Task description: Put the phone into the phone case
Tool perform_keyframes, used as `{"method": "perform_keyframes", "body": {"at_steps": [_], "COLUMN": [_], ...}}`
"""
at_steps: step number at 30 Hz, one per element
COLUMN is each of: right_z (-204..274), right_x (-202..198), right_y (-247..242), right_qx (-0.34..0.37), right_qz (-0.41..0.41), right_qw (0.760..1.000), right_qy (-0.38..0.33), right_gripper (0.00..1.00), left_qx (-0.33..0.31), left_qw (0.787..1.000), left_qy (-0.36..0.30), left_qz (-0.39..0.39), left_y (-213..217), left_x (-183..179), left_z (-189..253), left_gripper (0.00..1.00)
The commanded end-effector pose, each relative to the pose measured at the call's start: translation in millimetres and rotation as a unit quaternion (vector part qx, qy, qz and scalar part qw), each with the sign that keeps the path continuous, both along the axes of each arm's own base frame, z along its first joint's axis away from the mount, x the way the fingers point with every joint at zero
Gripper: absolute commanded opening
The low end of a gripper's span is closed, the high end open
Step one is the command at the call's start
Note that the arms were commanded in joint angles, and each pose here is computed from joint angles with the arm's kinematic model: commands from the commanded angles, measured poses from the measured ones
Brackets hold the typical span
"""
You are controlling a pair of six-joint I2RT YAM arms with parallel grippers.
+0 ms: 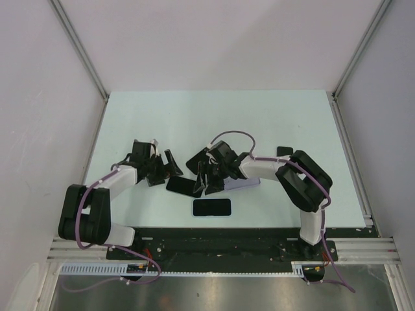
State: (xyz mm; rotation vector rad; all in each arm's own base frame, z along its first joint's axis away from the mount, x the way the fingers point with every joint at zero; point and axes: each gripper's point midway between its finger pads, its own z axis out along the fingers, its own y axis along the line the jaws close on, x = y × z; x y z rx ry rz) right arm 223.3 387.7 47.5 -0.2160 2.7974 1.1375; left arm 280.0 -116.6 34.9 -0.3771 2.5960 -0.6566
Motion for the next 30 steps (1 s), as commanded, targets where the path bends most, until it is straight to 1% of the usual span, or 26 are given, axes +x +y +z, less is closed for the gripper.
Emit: {"method": "perform_keyframes", "body": {"at_steps": [1,5,10,15,18,22,24,30], "right_z": [-14,-16,-18,-13,-12,-13,-16,-27], "right_x": [-10,-2,12,32,43,45,44,40], "right_y": [12,15,12,1,-11,-17,-18,-26], "right_qx": [0.01,0.021,0.031,0.037,0.028,0.022,0.016,-0.025], "right_qz": [0.009,-0.002,-0.014,-0.03,-0.044,-0.042,-0.039,-0.039], "right_qw": [1.0,0.999,0.999,0.999,0.999,0.999,0.999,0.999], "right_qy": [0.027,0.028,0.023,0.011,0.004,0.004,0.002,-0.014], "right_gripper": [0.63,0.63,0.63,0.63,0.63,0.63,0.63,0.63], "left_qx": [0.0,-0.006,-0.03,-0.049,-0.058,-0.06,-0.049,-0.022], "left_qw": [1.0,1.0,0.999,0.997,0.996,0.996,0.997,0.999], "left_qy": [0.012,0.01,0.0,-0.008,-0.017,-0.02,-0.019,-0.009], "left_qz": [-0.012,-0.011,-0.028,-0.056,-0.064,-0.059,-0.059,-0.028], "left_y": [0,-2,-13,-30,-38,-39,-37,-26], "left_x": [-6,-14,-21,-31,-34,-33,-31,-29], "left_z": [-6,-6,1,5,9,7,3,-8], "left_gripper": [1.0,1.0,0.98,0.93,0.9,0.86,0.84,0.85]}}
